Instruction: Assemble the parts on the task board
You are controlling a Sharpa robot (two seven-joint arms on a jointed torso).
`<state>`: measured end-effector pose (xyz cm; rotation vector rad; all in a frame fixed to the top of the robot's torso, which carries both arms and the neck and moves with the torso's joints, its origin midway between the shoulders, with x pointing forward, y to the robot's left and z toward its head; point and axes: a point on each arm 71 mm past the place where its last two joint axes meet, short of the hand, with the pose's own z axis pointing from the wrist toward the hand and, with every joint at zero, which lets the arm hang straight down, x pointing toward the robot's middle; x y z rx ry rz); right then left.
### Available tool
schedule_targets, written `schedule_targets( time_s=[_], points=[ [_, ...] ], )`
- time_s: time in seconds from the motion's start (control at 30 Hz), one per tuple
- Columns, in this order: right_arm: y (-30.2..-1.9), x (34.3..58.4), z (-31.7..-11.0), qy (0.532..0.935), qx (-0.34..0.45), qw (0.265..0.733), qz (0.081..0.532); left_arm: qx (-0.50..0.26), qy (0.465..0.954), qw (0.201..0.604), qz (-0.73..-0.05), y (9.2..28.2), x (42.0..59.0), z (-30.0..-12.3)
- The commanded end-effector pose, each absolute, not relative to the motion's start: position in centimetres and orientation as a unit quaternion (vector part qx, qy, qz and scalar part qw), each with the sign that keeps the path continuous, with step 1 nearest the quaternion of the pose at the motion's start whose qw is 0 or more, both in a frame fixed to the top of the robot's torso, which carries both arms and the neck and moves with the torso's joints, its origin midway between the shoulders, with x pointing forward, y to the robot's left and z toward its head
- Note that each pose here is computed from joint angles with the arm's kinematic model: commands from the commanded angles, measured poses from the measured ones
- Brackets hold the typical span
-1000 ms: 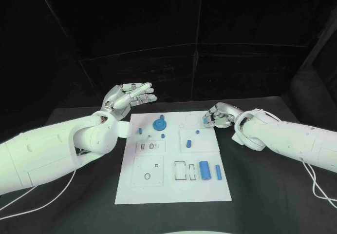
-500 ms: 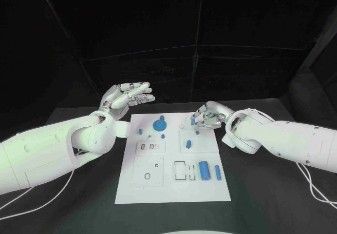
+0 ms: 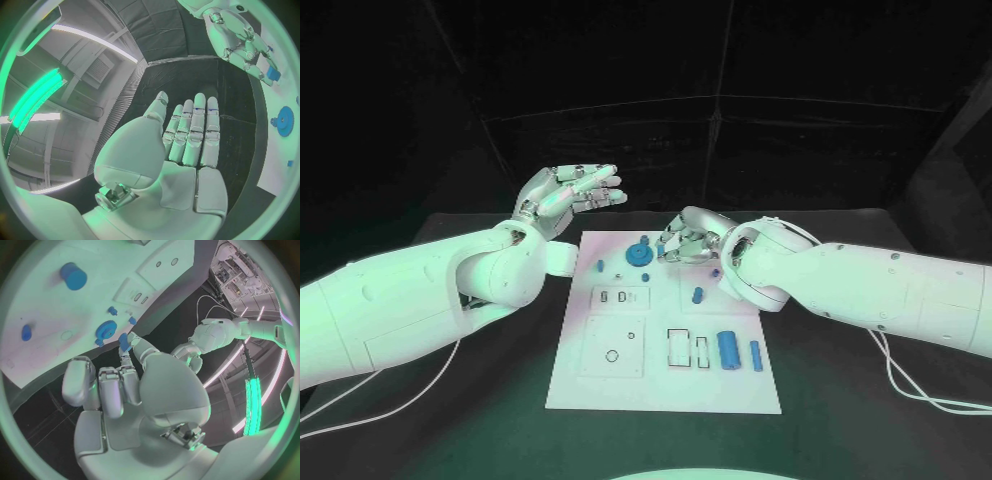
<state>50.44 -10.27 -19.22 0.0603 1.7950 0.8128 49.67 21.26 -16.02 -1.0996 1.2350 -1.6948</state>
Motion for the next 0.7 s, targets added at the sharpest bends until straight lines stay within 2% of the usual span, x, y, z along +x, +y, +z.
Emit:
schedule_targets(
  time_s=[0.03,0.3,0.7],
  points=[
    [-9.2,50.3,-19.9,0.774,-0.007,0.549,0.317,-0.425,0.483,0.373,-0.668,21.1,49.7,-15.7],
    [-6.5,49.6,-21.2,0.779,-0.042,0.543,0.310,-0.425,0.482,0.379,-0.665,21.2,50.0,-15.3],
    [-4.6,48.8,-22.6,0.780,-0.066,0.541,0.308,-0.423,0.480,0.380,-0.668,21.1,50.0,-15.0]
  ],
)
